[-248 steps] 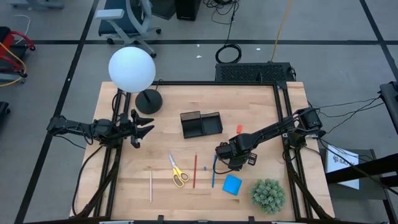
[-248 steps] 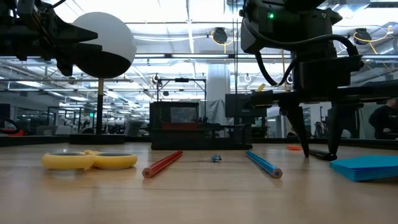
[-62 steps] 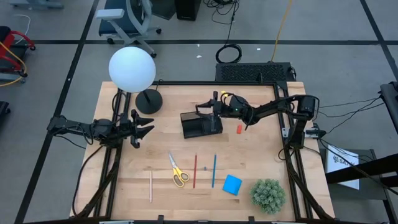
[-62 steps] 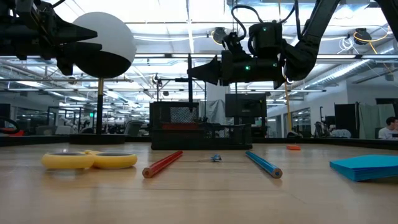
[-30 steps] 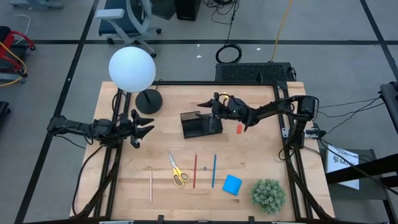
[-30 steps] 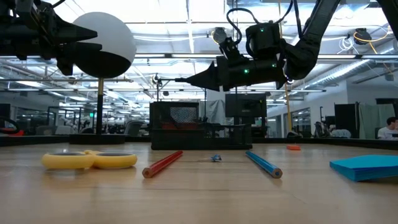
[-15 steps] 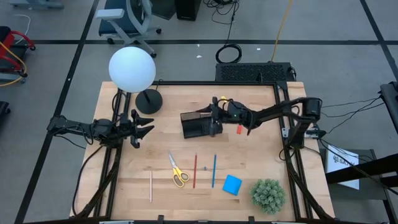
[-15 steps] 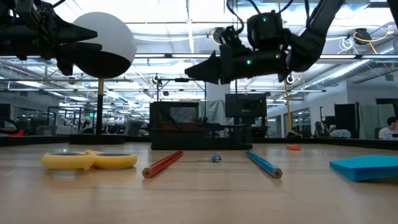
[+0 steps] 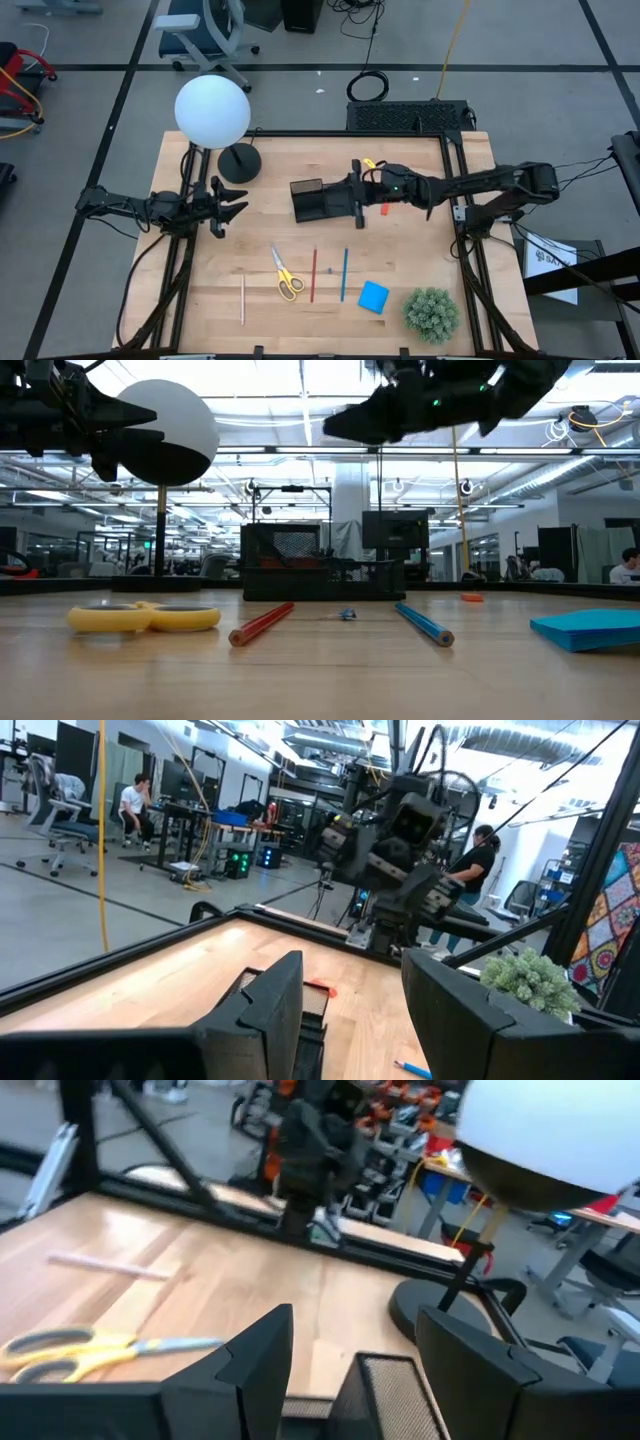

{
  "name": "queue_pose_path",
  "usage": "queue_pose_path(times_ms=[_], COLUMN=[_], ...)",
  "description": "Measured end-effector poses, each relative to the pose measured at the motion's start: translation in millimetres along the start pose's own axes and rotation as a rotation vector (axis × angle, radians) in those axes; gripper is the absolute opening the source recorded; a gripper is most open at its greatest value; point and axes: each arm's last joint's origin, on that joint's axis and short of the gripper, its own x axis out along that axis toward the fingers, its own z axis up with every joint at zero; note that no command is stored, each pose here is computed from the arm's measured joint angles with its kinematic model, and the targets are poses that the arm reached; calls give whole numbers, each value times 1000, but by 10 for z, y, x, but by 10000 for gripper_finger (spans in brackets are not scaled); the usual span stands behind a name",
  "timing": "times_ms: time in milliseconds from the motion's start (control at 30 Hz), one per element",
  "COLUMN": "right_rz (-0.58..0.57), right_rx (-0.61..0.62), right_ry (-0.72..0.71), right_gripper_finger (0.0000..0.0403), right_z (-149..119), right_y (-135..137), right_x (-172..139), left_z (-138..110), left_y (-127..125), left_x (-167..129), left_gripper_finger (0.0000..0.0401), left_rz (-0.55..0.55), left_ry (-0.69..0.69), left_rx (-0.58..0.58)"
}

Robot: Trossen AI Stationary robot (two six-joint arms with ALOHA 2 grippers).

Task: Pick and place office supplies into organizer
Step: Put the blue pencil into the desk organizer

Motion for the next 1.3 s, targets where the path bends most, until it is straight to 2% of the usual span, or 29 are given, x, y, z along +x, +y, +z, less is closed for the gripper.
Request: queue_pose_path(times_ms=[167, 300, 667, 900, 1000, 1167, 1300], right_rz=[41, 101, 268, 316, 336, 344, 412], right_rx=[-12, -19, -122, -186, -206, -292, -340], right_ry=[29, 119, 225, 274, 286, 451, 563], right_gripper_finger=[200, 201, 198, 197, 196, 196, 196], right_z=[132, 224, 554, 720, 768, 760, 759], right_y=[75, 148, 429, 548, 588, 684, 787], right_x=[-157, -221, -223, -269, -251, -105, 114], left_z=[-4, -3, -2, -3, -14, -19, -20], left_y=[1, 1, 1, 1, 6, 12, 11], left_x=[0, 0, 0, 0, 0, 0, 2], left_gripper_finger=[170, 170, 170, 170, 170, 170, 170], left_rz=[1, 1, 1, 2, 12, 30, 30], left_ry=[4, 3, 2, 3, 12, 15, 16], left_rx=[5, 5, 4, 5, 10, 12, 12])
